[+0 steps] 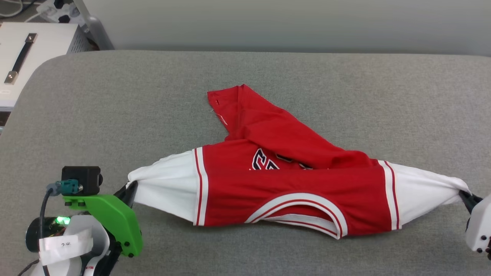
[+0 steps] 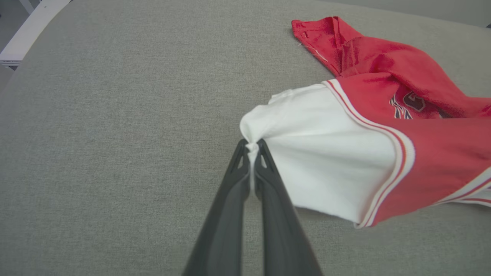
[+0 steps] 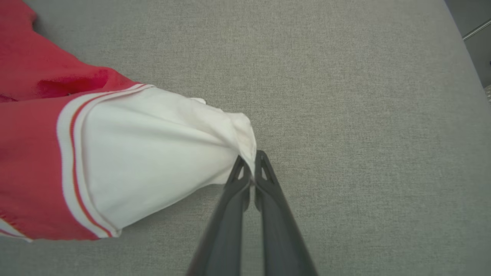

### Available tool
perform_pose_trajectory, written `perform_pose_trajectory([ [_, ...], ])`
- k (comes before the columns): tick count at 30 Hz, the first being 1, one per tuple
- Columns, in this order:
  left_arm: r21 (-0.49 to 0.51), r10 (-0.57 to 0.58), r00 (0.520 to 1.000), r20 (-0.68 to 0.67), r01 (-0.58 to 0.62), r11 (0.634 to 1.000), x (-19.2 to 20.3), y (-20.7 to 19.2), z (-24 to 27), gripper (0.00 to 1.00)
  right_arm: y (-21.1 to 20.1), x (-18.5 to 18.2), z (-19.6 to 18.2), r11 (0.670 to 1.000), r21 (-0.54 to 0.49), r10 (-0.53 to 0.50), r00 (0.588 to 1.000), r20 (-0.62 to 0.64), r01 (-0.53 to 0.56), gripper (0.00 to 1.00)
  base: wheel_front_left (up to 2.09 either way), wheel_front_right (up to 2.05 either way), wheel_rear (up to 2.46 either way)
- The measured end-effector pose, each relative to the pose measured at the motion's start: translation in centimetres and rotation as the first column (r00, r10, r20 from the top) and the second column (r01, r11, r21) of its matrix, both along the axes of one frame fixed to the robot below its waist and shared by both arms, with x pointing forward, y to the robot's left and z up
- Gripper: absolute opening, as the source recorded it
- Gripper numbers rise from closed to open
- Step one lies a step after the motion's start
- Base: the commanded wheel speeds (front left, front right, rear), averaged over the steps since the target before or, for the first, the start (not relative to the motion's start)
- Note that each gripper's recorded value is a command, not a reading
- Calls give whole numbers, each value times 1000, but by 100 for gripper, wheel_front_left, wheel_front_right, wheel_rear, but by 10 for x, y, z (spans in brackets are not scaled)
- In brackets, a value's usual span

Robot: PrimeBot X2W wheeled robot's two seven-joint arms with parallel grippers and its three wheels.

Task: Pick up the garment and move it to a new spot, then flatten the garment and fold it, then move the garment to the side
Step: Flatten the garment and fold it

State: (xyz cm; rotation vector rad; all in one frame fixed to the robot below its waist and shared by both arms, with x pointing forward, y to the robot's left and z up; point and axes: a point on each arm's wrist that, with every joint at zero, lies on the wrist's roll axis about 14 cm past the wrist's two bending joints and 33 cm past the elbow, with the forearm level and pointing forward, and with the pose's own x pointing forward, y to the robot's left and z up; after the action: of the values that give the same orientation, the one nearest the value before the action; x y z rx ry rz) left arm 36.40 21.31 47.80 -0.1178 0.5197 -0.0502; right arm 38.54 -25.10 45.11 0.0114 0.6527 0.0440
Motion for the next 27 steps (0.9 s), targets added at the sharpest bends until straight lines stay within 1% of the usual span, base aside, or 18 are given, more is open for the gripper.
perform_pose_trajectory([
  [6, 39, -43, 991, 127, 39, 998, 2, 1, 43, 0, -18, 6, 61, 1000, -12, 3, 985, 170, -1, 0, 0, 0, 0],
  [10, 59, -81, 970, 227, 69, 996, 7, -2, 77, 0, -30, 14, 114, 1000, -23, 0, 951, 308, 7, 0, 0, 0, 0],
  [13, 87, -116, 940, 322, 92, 992, 14, -5, 112, 0, -37, 20, 155, 999, -37, 6, 912, 410, 10, 0, 0, 0, 0],
  [16, 122, -150, 886, 439, 107, 987, 23, -7, 158, 0, -43, 24, 194, 998, -66, 21, 865, 502, 15, 0, 0, 0, 0],
  [19, 162, -176, 838, 516, 106, 981, 27, -7, 192, 0, -47, 28, 228, 995, -97, 38, 812, 582, 23, 0, 0, 0, 0],
  [23, 183, -205, 788, 580, 120, 976, 33, -12, 224, 0, -47, 31, 262, 989, -145, 79, 755, 650, 21, 0, 0, 0, 0],
  [27, 197, -218, 750, 625, 119, 973, 39, -12, 247, 0, -47, 36, 288, 988, -152, 93, 702, 706, 22, 0, 0, 0, 0],
])
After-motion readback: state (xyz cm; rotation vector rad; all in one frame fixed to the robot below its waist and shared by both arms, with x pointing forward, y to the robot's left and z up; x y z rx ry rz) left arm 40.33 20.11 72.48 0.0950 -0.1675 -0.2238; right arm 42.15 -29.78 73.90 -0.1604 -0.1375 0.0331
